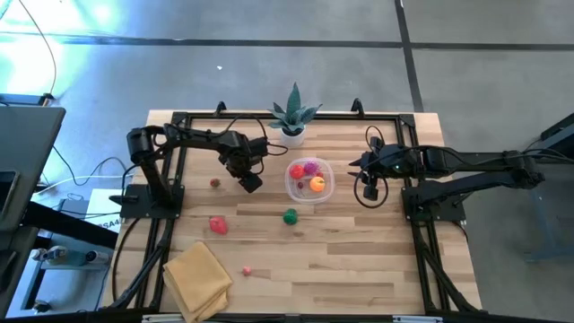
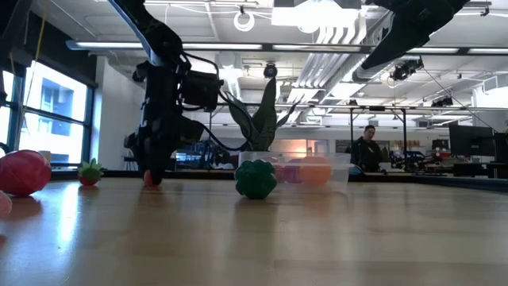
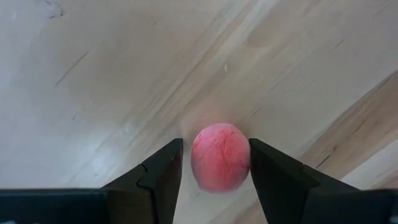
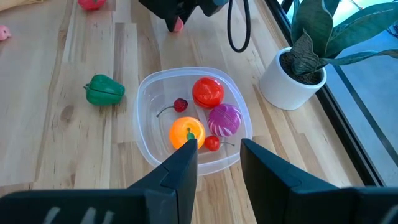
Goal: Pick and placing Produce into tupperware
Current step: Put the top pink peach into the transparent container
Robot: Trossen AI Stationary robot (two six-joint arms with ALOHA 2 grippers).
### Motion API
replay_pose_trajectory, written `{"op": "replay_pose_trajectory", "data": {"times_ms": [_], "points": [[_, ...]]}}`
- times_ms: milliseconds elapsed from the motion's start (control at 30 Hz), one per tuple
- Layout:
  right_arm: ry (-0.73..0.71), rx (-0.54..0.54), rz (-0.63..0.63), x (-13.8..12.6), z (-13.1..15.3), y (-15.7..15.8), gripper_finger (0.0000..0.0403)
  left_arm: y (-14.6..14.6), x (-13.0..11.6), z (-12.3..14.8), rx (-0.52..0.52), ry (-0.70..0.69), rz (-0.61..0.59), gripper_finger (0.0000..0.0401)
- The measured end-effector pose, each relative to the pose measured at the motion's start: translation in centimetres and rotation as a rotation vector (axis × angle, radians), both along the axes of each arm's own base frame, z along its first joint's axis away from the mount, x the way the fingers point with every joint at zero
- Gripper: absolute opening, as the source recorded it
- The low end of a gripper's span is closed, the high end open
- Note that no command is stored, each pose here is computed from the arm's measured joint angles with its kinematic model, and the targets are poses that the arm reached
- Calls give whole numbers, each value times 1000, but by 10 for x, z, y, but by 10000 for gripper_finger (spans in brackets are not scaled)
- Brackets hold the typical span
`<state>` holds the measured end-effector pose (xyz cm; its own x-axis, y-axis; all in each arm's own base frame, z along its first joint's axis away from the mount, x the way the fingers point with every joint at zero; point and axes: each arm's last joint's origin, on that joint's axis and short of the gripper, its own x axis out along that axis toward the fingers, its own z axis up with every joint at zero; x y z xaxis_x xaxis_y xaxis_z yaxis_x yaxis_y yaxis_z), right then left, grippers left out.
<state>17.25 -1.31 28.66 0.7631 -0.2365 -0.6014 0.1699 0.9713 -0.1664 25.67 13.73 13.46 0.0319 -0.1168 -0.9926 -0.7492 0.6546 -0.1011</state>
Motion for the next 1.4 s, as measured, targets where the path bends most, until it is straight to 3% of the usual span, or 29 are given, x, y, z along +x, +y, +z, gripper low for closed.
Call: {"op": "replay_pose_trajectory", "data": {"times_ms": [167, 467, 800, 1167, 1400], "points": [[0, 0, 0, 0, 0, 0, 113, 1, 0, -4, -5, 15, 1, 166], [0, 0, 0, 0, 0, 0, 113, 1, 0, -5, 0, 21, 0, 99], [0, 0, 0, 0, 0, 0, 113, 2, 8, 6, -9, 26, -12, 115], [0, 0, 0, 0, 0, 0, 113, -9, 53, 51, 15, -173, -158, 105], [0, 0, 0, 0, 0, 0, 113, -30, 98, 104, 149, -424, -343, 107]]}}
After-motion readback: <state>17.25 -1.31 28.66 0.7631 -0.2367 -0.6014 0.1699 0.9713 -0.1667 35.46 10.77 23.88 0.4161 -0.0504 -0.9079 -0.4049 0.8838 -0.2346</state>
